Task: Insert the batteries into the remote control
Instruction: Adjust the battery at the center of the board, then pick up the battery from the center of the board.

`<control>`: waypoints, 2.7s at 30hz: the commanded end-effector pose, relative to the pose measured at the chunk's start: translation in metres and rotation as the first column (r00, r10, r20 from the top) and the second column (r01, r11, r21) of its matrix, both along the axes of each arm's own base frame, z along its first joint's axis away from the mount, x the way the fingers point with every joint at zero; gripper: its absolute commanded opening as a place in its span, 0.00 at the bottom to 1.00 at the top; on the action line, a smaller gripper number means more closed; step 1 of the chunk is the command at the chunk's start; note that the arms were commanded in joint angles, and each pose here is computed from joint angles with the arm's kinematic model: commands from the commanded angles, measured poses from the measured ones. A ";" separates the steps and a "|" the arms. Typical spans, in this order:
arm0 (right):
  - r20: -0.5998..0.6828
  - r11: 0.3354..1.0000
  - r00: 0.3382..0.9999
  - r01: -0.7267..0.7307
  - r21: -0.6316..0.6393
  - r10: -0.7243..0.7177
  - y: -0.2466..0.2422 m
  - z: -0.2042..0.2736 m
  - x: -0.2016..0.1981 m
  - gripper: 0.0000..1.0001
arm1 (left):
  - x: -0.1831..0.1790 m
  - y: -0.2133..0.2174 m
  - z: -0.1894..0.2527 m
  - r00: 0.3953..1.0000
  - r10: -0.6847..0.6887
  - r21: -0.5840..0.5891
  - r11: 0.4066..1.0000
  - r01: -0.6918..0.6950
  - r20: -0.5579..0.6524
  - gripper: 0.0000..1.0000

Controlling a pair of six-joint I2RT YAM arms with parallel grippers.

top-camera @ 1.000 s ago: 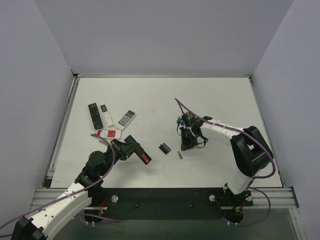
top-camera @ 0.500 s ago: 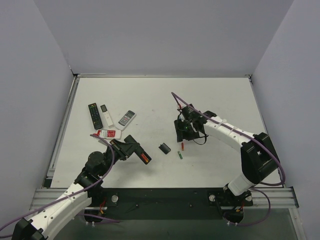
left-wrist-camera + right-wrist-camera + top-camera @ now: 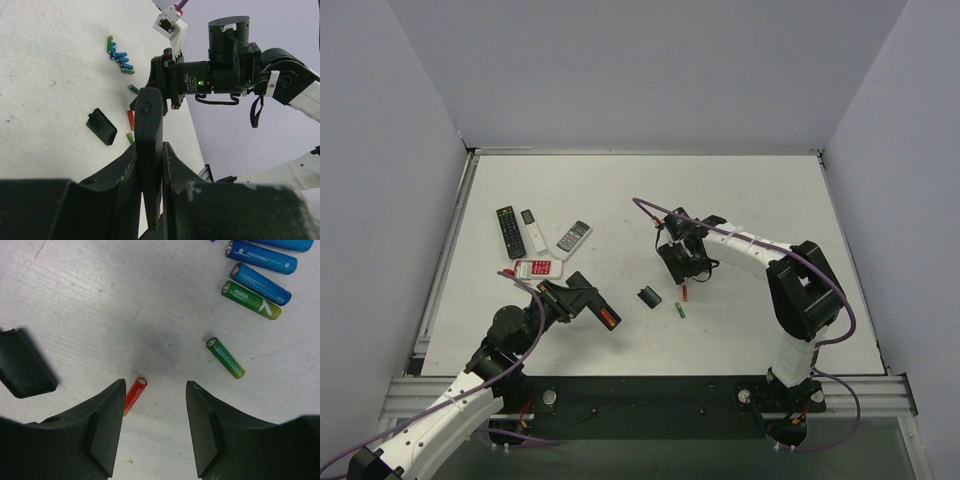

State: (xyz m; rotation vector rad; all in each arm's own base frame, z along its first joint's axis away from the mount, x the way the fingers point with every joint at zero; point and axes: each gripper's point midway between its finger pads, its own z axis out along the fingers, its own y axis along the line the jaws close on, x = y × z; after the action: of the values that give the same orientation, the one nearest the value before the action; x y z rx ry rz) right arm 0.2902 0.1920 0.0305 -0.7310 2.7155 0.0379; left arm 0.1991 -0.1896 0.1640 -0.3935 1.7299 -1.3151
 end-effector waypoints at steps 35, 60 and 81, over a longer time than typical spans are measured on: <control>-0.090 0.985 0.991 0.087 -0.151 -0.102 -0.045 -0.008 -0.026 0.36 | 0.003 -0.002 0.021 0.999 -0.005 -0.019 1.000 0.006 0.048 0.00; -0.127 0.661 0.660 -0.750 -0.041 0.741 -0.025 -0.006 -0.034 0.53 | -0.001 -0.002 0.025 0.998 -0.017 -0.022 1.000 0.018 0.053 0.00; -0.208 0.632 0.613 -0.774 0.037 0.762 -0.017 -0.033 -0.048 0.38 | -0.001 0.000 0.023 0.999 -0.008 -0.015 1.000 0.009 0.045 0.00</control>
State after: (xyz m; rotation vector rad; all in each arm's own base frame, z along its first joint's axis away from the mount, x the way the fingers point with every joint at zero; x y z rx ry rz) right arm 0.2582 0.1669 0.0051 -1.9155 2.3225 0.1347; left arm 0.1944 -0.1902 0.1558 -0.3863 1.7736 -1.3093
